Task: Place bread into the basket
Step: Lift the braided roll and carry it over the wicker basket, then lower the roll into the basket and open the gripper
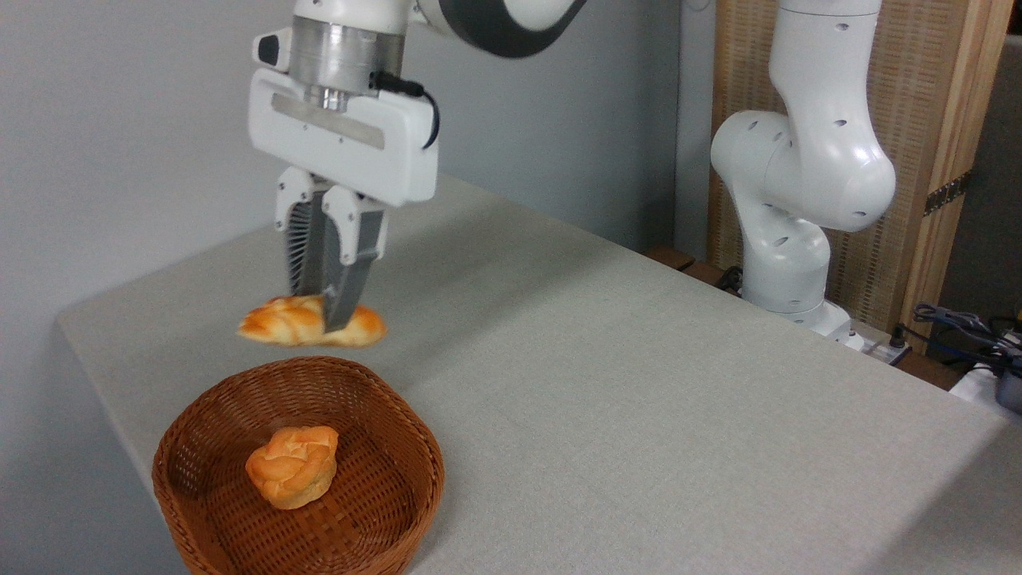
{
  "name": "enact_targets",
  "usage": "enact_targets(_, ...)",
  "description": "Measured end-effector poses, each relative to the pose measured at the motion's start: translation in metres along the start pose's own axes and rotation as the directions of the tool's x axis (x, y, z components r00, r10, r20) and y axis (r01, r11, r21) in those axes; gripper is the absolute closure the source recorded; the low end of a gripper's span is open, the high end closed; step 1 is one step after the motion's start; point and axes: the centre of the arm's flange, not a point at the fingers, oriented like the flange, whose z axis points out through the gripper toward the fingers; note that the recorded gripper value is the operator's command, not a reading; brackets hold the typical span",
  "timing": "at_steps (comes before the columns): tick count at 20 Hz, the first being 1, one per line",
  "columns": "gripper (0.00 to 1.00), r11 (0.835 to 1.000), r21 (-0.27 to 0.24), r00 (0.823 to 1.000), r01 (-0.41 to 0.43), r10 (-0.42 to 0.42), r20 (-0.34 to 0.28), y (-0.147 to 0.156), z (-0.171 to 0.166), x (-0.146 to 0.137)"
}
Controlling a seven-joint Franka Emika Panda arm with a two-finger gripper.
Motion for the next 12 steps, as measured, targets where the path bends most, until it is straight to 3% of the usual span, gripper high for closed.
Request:
enact_targets(5, 0.54, 0.998, 0.045, 0.999, -0.032, 0.033, -0.034, -0.002, 0.032, 0.011)
enact_targets(7, 0.30, 0.998, 0.052, 0.999, -0.038, 0.040, -0.035, -0.003, 0.051, 0.013)
enact_targets(8, 0.14, 0.998, 0.052, 0.999, -0.039, 0.041, -0.033, -0.004, 0.055, 0.012)
enact_targets(12, 0.03, 0.996, 0.066, 0.999, -0.052, 0.052, -0.003, -0.010, 0.075, 0.008)
